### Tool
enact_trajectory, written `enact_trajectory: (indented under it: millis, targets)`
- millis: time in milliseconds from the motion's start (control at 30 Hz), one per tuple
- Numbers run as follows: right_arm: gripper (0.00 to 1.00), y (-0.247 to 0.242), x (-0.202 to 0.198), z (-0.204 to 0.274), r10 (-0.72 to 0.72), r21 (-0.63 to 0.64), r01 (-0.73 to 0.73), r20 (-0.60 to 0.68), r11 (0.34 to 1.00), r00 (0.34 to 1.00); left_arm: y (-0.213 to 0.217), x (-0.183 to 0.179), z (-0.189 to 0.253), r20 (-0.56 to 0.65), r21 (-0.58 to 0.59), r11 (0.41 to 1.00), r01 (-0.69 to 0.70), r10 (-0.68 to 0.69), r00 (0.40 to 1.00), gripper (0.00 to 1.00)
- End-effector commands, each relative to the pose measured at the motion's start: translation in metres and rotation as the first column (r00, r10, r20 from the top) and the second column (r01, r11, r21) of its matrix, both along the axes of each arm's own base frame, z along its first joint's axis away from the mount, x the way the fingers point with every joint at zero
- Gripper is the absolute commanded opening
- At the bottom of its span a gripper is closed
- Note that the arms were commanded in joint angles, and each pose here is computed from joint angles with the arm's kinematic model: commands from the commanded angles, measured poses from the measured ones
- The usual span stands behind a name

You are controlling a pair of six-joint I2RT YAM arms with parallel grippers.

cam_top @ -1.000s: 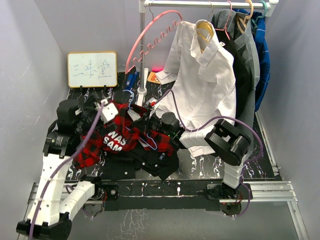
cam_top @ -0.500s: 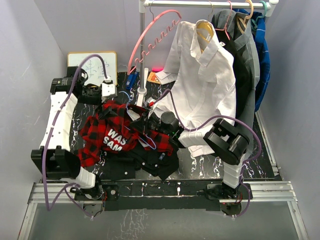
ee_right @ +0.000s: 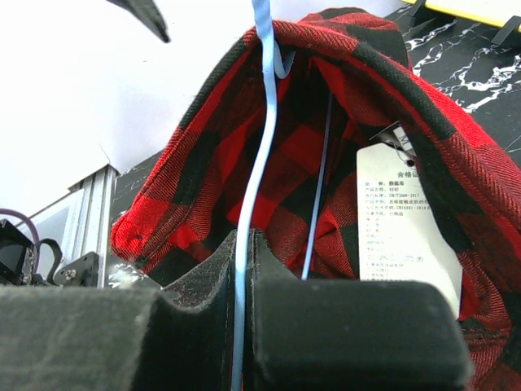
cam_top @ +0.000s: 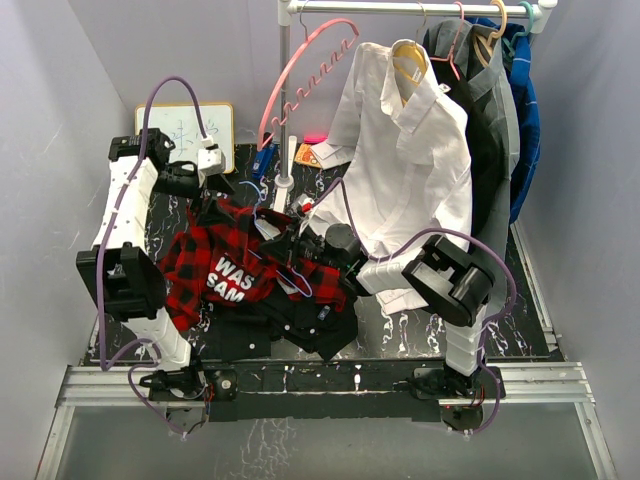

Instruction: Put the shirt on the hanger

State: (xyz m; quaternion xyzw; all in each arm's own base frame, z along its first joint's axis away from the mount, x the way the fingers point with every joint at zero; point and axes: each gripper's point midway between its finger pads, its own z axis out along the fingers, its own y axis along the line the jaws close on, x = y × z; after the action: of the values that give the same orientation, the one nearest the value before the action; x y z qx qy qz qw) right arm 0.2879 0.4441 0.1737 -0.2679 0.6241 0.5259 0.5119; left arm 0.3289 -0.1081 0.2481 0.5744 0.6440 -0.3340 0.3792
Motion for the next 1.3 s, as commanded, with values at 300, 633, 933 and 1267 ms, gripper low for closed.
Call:
enact_trajectory:
  millis: [300,633,933,1267]
  targets:
    - [0.00,0.003,-0.009,0.038,0.060,0.151,-0.071,0.072,0.986,0.996,-0.005,0.008,-0.028,-0.078,-0.034,0.999,0.035,-0.037,0.996,0.81]
    - [0.00,0.007,-0.011,0.045,0.082,0.157,-0.095,0.086,0.983,0.993,-0.016,0.006,-0.046,-0.103,-0.040,0.995,0.087,-0.091,0.991,0.79]
    - [0.00,0.007,-0.013,0.059,0.094,0.168,-0.113,0.118,0.979,0.989,-0.032,-0.009,-0.051,-0.119,-0.037,0.989,0.144,-0.147,0.982,0.52]
    - [0.00,-0.013,-0.021,0.076,0.043,0.187,-0.072,0.153,0.980,0.987,-0.028,-0.031,-0.025,0.024,0.053,0.981,0.188,-0.189,0.982,0.00]
